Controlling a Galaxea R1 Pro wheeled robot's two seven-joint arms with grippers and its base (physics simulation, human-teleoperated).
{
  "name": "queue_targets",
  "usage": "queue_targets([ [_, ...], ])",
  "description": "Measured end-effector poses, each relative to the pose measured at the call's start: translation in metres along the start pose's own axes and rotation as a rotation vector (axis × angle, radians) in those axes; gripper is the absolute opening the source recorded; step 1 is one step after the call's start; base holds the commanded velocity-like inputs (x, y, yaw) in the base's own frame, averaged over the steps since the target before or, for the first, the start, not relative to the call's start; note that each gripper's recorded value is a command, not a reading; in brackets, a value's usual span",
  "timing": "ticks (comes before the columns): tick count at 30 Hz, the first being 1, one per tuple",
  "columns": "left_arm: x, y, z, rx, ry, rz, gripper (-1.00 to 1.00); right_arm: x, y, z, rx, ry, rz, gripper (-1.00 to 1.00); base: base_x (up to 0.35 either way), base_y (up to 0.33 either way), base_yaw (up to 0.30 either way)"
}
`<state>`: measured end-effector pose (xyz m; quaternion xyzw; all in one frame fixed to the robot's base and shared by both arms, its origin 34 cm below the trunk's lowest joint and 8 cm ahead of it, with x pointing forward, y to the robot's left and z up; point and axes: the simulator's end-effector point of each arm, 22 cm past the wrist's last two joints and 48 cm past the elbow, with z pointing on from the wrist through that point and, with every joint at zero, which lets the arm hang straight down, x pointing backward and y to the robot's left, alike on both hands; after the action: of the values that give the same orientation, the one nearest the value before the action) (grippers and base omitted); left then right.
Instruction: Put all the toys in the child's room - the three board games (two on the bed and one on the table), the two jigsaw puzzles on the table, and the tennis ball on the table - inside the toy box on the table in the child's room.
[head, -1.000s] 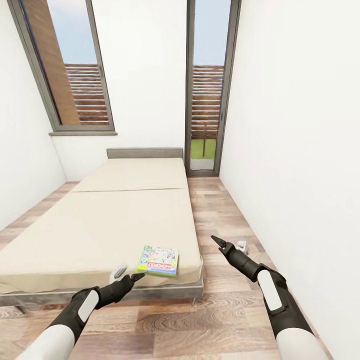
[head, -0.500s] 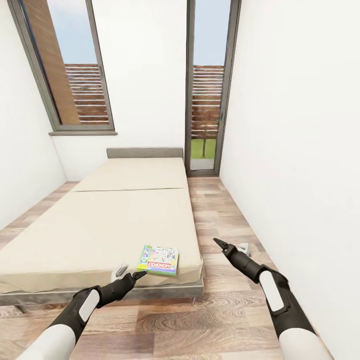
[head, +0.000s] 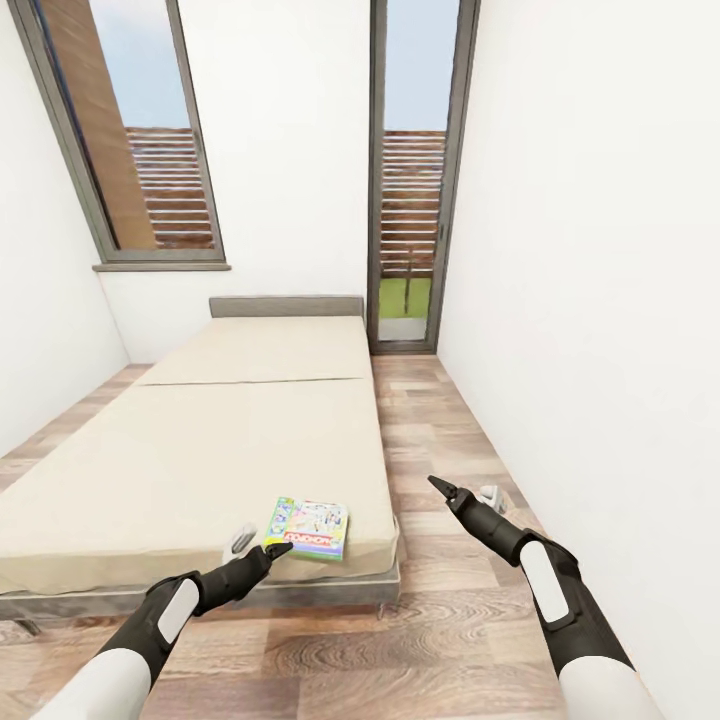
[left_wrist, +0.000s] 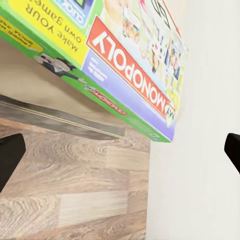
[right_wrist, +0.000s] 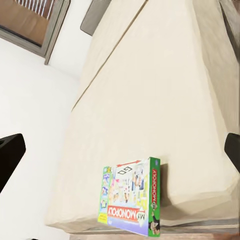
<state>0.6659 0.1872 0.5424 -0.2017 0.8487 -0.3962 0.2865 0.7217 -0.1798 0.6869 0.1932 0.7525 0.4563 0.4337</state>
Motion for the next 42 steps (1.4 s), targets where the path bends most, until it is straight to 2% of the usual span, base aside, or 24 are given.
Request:
queue_targets([
  [42, 0.0013, 0.0011, 0.0012, 0.002, 0.001, 0.0, 1.0, 0.0012, -0.0019, 0.0002, 0.0, 0.0, 0.0, 1.0, 0.034, -0.005, 0.0],
])
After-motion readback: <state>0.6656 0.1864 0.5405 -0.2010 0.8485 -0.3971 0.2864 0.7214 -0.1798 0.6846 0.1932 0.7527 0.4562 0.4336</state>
